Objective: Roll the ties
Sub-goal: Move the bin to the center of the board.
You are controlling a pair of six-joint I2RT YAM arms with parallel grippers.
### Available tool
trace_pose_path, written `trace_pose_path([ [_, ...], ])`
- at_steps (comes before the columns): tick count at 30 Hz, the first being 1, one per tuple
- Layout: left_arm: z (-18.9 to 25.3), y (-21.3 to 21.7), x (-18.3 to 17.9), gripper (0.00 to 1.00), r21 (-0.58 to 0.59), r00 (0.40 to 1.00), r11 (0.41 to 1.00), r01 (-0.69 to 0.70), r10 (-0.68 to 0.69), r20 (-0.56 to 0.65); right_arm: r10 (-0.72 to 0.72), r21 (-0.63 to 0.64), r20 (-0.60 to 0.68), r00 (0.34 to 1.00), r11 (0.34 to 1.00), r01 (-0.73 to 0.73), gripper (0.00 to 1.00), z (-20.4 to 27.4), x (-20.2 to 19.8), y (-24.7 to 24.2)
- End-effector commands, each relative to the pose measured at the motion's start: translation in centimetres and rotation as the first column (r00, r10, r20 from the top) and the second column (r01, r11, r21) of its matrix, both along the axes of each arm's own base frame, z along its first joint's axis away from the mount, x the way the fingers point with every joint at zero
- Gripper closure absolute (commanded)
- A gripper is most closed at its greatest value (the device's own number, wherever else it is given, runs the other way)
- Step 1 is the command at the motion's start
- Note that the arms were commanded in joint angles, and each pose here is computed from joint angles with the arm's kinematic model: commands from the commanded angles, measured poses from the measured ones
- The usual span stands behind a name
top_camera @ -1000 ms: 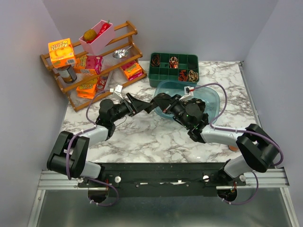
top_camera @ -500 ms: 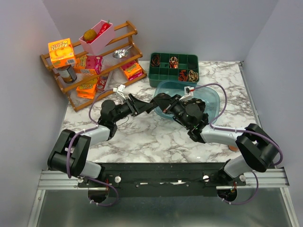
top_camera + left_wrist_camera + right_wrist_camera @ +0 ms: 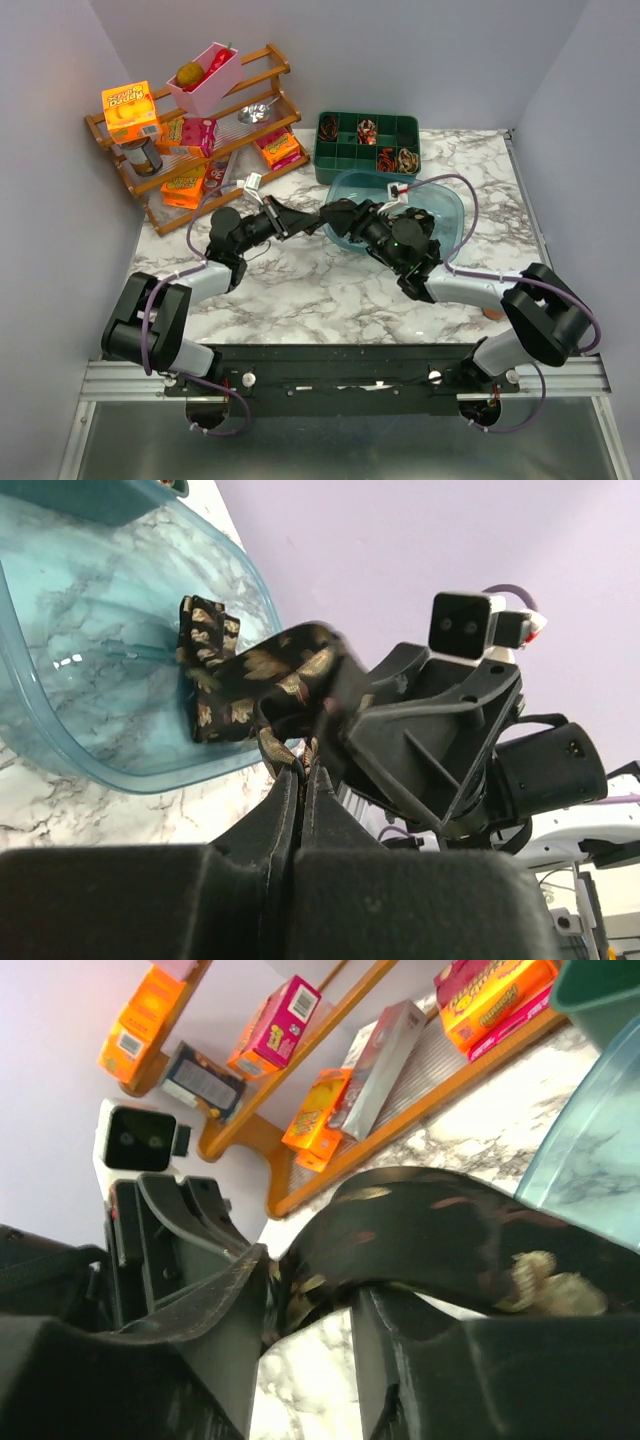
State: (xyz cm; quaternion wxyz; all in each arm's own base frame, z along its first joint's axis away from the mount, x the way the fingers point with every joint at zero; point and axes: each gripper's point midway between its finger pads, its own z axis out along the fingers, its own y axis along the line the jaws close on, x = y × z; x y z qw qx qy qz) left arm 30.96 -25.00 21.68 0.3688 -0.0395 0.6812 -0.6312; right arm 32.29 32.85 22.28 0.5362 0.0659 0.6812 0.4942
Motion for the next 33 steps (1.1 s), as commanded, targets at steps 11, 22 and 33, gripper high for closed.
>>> trace_pose_path([
  [11,7.3,4.6,2.0,1.00,0.142,0.981,0.986,-0.092,0.065,0.185,0.055,-0.461,-0.005,0.998,0.886,-0.051,0.00,-5.5,-3.0,-4.1],
  [22,13.1,4.6,2.9,1.00,0.199,0.971,0.975,-0.095,0.047,0.236,0.097,-0.621,-0.146,0.985,0.766,-0.167,0.02,-11.9,-4.0,-4.3],
  [33,15.4,4.4,1.4,1.00,0.181,0.965,0.982,-0.059,0.010,0.261,-0.136,-0.751,-0.174,0.975,0.659,-0.042,0.04,-15.2,-1.1,-7.1],
])
